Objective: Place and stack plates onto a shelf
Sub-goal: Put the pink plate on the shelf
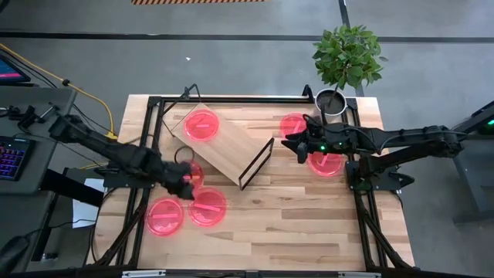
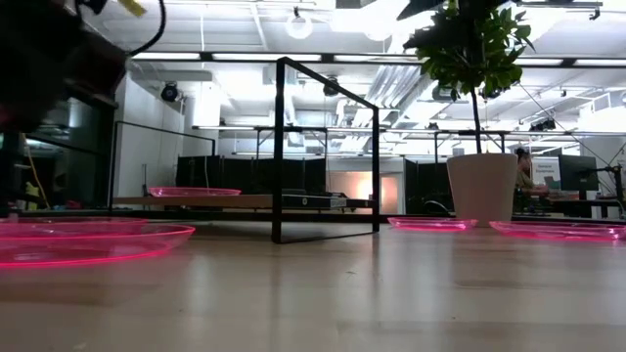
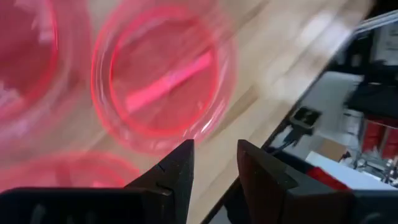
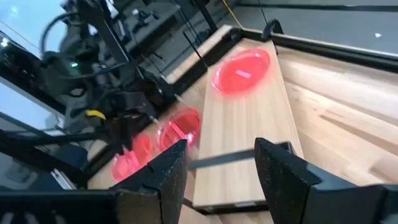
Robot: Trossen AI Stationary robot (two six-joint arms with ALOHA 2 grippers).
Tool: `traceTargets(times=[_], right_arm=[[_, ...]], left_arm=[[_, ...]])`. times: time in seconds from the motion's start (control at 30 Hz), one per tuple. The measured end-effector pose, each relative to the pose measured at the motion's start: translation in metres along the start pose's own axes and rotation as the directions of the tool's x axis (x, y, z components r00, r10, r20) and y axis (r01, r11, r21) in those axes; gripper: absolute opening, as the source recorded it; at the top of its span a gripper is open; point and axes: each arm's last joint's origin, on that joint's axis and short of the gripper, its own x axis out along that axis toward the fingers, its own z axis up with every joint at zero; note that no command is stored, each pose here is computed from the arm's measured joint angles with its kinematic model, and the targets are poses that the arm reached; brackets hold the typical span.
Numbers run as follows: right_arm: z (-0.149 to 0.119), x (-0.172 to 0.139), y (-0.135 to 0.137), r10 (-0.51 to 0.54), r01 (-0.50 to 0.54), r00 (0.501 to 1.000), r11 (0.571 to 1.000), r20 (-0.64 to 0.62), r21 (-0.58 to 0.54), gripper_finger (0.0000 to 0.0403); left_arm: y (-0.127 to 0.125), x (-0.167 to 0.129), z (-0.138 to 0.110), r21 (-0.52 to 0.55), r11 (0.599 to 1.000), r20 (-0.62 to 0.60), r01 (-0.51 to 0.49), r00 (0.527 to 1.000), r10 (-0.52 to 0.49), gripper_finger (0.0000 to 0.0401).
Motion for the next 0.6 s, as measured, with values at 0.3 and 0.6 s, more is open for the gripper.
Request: traceTargets(times=[0.3,0.6], right_arm=[[-0.004,0.000,-0.003,-0.034,0.032,0.999,0.999,-0.039,-0.044,0.0170],[-0.005,0.000,-0.004,-0.041,0.039,0.998,0.998,-0.051,-0.054,0.0170]], left_arm=[[0.005,0.033,-0.018,-0.242,0.957,0.067,-0.159,0.981,0.180,0.0111],[0.018,0.055,-0.018,-0.357,0.888,0.111,-0.291,0.930,0.350,0.0110]])
